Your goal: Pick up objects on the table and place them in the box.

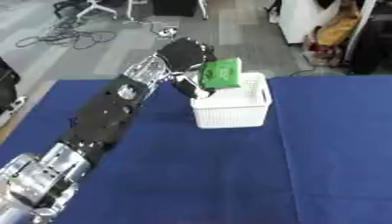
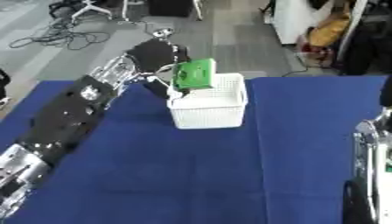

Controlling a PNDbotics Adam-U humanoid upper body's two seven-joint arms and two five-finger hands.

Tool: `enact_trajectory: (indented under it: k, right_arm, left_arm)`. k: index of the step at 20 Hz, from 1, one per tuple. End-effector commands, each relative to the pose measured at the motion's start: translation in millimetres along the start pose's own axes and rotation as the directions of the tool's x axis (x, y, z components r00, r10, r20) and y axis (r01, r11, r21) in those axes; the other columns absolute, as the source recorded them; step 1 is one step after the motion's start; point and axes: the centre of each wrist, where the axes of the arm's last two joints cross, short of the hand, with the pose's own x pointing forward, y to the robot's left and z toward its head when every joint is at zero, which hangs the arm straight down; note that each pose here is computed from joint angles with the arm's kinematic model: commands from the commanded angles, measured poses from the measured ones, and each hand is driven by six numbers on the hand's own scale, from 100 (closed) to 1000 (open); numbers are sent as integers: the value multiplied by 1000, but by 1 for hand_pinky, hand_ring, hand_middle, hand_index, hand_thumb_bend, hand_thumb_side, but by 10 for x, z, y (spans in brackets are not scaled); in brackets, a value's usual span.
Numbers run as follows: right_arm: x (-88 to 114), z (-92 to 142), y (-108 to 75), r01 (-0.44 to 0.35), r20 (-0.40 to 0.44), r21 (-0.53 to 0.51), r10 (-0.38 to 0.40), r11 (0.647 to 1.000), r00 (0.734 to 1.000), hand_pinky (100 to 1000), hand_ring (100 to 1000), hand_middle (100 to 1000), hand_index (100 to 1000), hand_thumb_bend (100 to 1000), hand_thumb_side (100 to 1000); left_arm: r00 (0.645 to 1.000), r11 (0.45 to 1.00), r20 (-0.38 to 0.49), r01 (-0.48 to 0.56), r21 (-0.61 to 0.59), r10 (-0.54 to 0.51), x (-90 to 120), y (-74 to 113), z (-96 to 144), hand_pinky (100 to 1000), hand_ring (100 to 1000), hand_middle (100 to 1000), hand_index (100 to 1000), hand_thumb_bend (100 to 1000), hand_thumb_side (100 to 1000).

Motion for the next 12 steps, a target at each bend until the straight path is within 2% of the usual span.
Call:
enact_trajectory:
  k: [1,2,3,4,9,12]
  right_arm:
    - [49,-70,36,19,32,-5,-19,1000,999,180,280,266,502,100,1000]
    - [48,-69,34,18,29,-4,-18,1000,999,179,280,266,502,100,1000]
    - [48,-69,32,18,28,-3,-18,1000,999,179,280,266,502,100,1000]
    - [48,-69,31,18,27,-3,-18,1000,999,180,280,266,502,100,1000]
    - [48,-71,29,17,29,-2,-17,1000,999,180,280,266,502,100,1000]
    - [45,-66,19,12,23,-1,-12,1000,1000,179,281,266,503,100,1000]
  left_arm:
    - [998,992,0,69,-108,-70,-103,60,-8,1000,1000,1000,958,334,1000]
    - [997,988,3,78,-136,-78,-103,63,-12,1000,1000,1000,984,346,1000]
    - [997,985,5,81,-151,-81,-104,73,-16,1000,1000,1000,962,336,1000]
    - [997,985,6,81,-151,-81,-106,91,-21,1000,1000,1000,991,340,1000]
    - [998,994,3,59,-94,-59,-128,128,-8,1000,1000,1000,970,311,1000]
    - [999,1000,-30,11,-23,-11,-198,160,69,1000,1000,1000,948,281,1000]
